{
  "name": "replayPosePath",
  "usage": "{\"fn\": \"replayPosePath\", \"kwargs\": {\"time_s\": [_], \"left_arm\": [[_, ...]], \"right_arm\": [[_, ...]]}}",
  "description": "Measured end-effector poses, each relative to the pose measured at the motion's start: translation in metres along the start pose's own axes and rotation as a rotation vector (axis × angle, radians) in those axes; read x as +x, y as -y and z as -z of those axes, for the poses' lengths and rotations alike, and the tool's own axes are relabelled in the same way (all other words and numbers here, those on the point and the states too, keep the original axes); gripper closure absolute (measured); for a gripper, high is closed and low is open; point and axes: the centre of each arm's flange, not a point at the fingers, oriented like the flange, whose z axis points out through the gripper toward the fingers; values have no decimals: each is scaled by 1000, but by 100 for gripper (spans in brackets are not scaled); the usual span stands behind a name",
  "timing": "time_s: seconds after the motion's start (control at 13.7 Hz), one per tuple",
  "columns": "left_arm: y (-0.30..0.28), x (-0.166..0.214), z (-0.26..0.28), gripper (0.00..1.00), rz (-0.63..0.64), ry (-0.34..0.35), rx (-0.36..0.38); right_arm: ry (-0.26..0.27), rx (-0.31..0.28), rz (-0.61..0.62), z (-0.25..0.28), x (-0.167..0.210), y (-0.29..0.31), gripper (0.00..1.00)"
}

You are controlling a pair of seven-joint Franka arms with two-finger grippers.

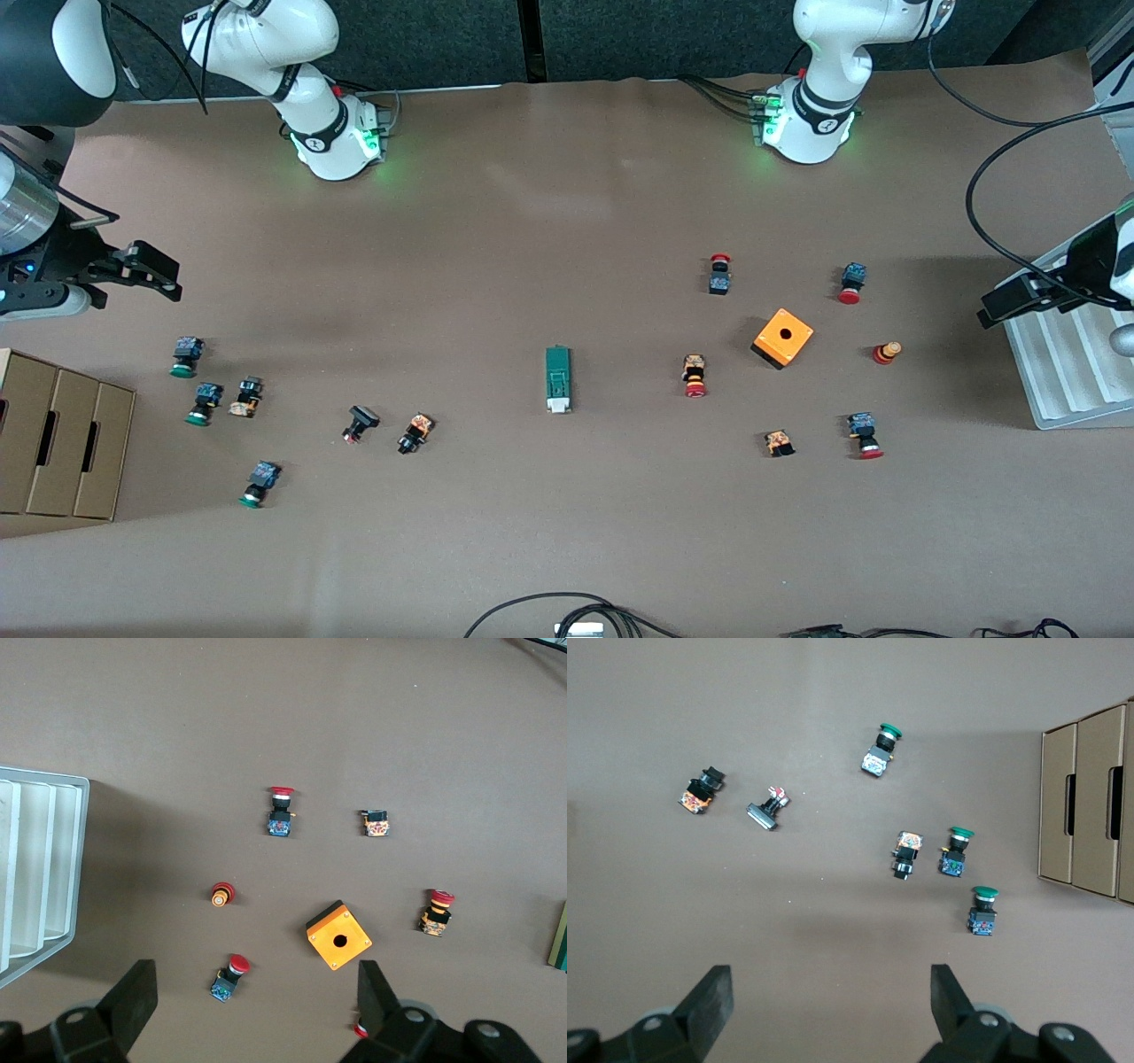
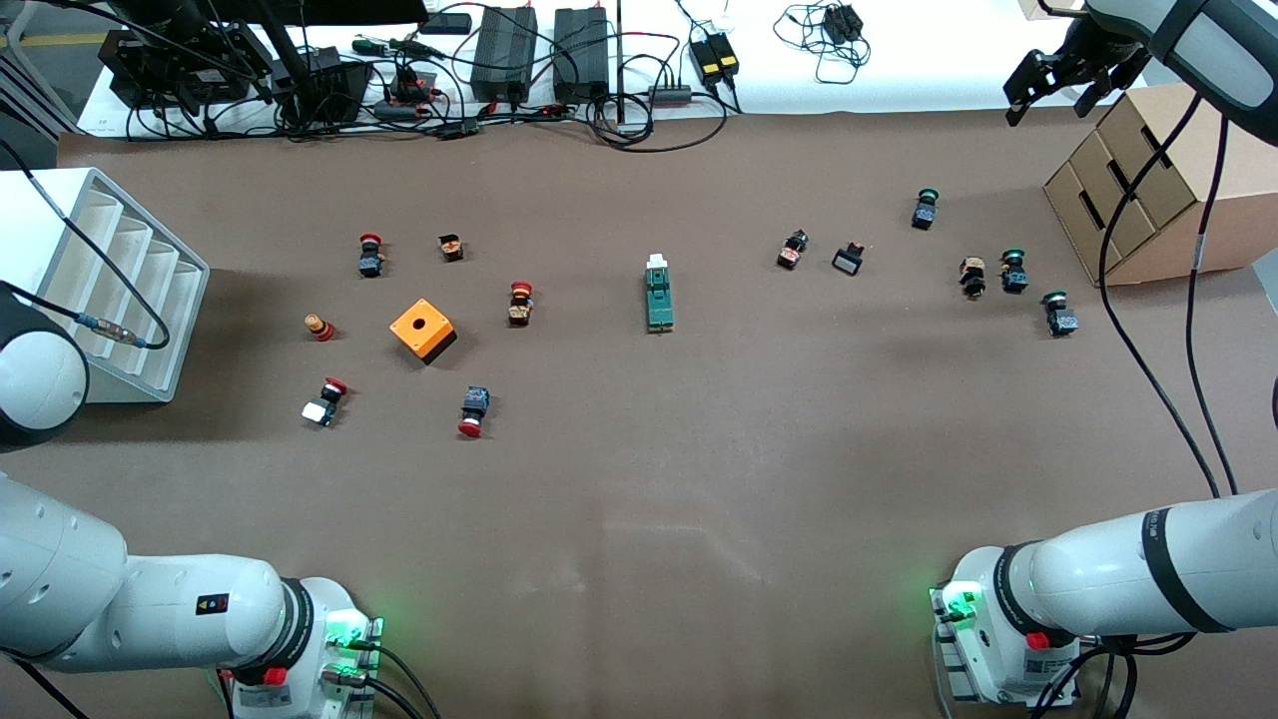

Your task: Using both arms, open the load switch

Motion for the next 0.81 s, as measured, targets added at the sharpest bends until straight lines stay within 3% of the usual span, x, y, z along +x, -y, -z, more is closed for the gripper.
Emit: {"fn": "replayPosePath", "kwargs": {"time_s": [0.81], "left_arm": [[-1, 0, 0, 0, -2, 0, 0]], "right_arm": [[-2, 0, 13, 1, 0, 7, 0]]}}
